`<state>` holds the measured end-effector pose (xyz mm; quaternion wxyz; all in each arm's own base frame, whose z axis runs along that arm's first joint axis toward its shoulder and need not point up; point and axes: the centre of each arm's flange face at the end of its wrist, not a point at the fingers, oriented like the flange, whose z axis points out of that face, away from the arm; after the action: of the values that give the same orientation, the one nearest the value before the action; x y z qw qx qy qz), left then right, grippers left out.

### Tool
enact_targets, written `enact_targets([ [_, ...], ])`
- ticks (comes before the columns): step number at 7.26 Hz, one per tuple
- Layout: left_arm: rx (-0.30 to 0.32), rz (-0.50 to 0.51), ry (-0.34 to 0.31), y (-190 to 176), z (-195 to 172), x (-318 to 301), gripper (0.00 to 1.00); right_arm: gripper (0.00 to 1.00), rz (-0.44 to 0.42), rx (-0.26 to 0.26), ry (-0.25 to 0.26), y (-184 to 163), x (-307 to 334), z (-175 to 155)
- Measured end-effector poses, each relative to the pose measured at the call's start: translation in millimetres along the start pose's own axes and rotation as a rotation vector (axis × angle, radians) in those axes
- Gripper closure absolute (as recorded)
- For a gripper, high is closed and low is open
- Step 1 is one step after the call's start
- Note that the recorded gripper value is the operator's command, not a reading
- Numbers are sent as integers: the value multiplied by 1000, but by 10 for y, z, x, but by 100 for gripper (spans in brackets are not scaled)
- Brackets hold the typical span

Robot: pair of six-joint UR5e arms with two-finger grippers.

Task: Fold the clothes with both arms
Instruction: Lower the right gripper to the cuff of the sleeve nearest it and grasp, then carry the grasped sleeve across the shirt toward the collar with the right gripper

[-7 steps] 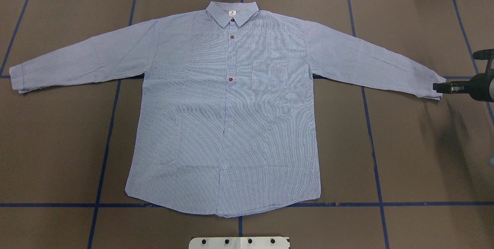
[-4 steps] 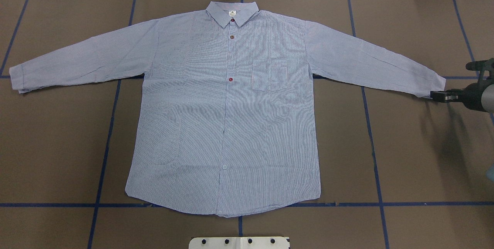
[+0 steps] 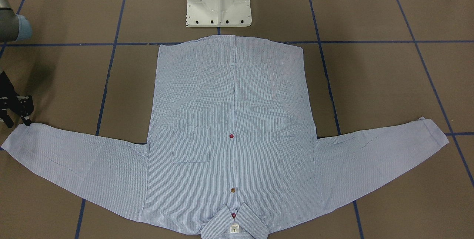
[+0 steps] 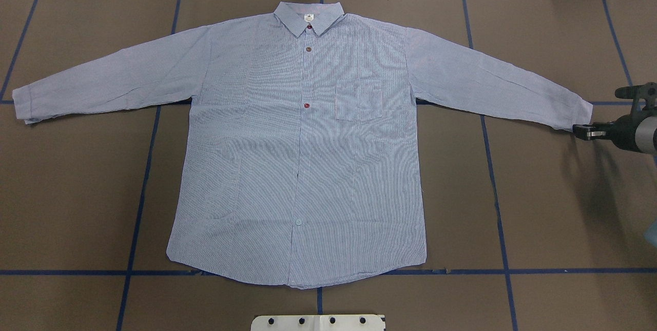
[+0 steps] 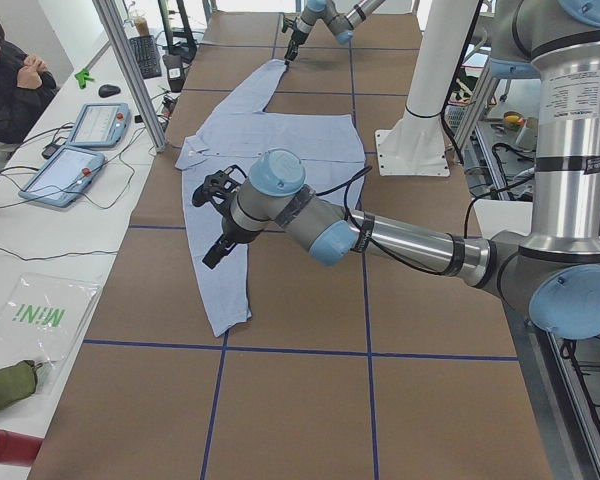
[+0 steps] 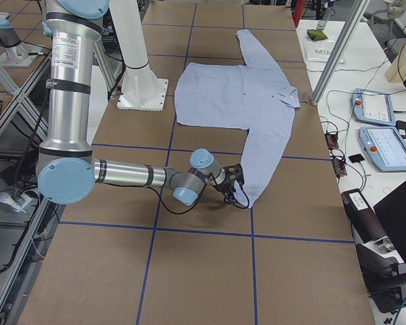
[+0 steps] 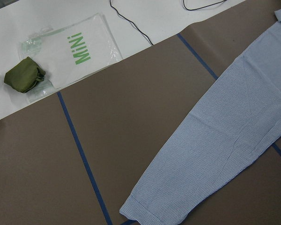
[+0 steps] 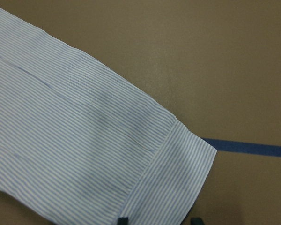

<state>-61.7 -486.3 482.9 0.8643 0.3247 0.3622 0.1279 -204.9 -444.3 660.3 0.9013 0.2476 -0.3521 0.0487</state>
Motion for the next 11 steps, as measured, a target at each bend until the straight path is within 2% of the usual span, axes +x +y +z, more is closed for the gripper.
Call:
enact_targets([
  [5,1,0,0,-2,-3,3,0,100,-4,26,-34,-176,-192,-123],
  [7,1,1,0,0,-6,7,0,100,11,38,-38,-638,-620,-425],
  [9,2,2,0,-5,-13,13,0,100,22,33,-39,-1330,-1497,-612],
  [11,3,1,0,-9,-12,12,0,100,36,34,-100,-1854,-2787,-659],
])
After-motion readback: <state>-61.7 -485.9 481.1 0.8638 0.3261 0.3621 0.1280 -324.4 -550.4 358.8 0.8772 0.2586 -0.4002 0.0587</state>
